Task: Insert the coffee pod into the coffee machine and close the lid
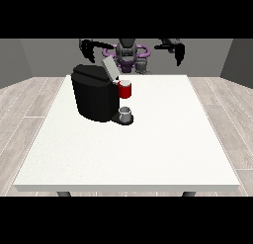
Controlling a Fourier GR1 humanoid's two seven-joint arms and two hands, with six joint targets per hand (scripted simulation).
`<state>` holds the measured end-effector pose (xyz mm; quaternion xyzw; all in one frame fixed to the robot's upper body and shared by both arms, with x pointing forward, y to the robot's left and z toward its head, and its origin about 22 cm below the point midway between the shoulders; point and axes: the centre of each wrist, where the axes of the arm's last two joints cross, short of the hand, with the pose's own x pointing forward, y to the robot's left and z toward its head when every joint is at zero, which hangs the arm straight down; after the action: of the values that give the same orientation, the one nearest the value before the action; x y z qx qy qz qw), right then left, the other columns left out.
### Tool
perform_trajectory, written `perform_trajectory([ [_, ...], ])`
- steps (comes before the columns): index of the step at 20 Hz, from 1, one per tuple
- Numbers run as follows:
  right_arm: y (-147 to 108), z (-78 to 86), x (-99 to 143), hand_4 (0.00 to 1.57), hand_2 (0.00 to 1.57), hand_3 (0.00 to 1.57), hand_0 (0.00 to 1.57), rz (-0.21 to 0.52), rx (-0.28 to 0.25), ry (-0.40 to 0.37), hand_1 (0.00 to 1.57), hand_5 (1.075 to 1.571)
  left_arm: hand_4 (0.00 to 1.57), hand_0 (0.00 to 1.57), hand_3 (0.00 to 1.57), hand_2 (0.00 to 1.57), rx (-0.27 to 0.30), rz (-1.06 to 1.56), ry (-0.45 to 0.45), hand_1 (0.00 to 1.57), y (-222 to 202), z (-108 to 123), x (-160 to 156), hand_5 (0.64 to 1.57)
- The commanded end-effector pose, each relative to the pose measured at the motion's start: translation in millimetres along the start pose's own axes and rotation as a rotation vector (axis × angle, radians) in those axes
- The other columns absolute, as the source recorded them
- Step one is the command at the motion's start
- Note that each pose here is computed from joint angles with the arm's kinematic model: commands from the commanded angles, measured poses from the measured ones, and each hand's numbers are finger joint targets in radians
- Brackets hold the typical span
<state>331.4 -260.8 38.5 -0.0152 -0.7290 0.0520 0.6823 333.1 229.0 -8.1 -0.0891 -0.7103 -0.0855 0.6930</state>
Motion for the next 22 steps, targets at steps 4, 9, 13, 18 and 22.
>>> perform_trajectory([
  [4, -9.4, -18.0, -6.0, 0.0, 0.0, 0.0, 0.0, 0.012, -0.007, 0.017, 0.0, 1.571, 0.0, 0.0, 0.0, 0.0, -0.009, 0.022, -0.031, 0.0, -11.5, 20.8, 14.7, 1.571],
  [9, 10.7, -33.5, 8.0, 0.0, 0.0, 0.0, 0.0, 0.03, 0.048, -0.009, 0.0, 1.571, 0.0, 0.0, 0.0, 0.0, 0.054, 0.001, -0.039, 0.0, 16.5, 28.4, 26.0, 1.571],
  [13, 28.7, -35.3, 5.9, 0.0, 0.0, 0.0, 0.0, 0.057, 0.094, -0.022, 0.0, 1.571, 0.0, 0.0, 0.0, 0.0, 0.086, -0.021, -0.041, 0.0, 7.4, 33.8, 24.7, 1.571],
  [18, 22.6, -55.6, 29.4, 0.0, 0.0, 0.0, 0.0, 0.064, 0.094, -0.053, 0.0, 1.571, 0.0, 0.0, 0.0, 0.0, 0.085, -0.039, -0.085, 0.0, 24.8, 36.6, 32.9, 1.571],
  [22, 42.8, -55.6, 18.1, 0.0, 0.0, 0.0, 0.0, 0.079, 0.081, -0.052, 0.0, 1.571, 0.0, 0.0, 0.0, 0.0, 0.069, -0.045, -0.09, 0.0, 17.9, 36.7, 34.0, 1.571],
])
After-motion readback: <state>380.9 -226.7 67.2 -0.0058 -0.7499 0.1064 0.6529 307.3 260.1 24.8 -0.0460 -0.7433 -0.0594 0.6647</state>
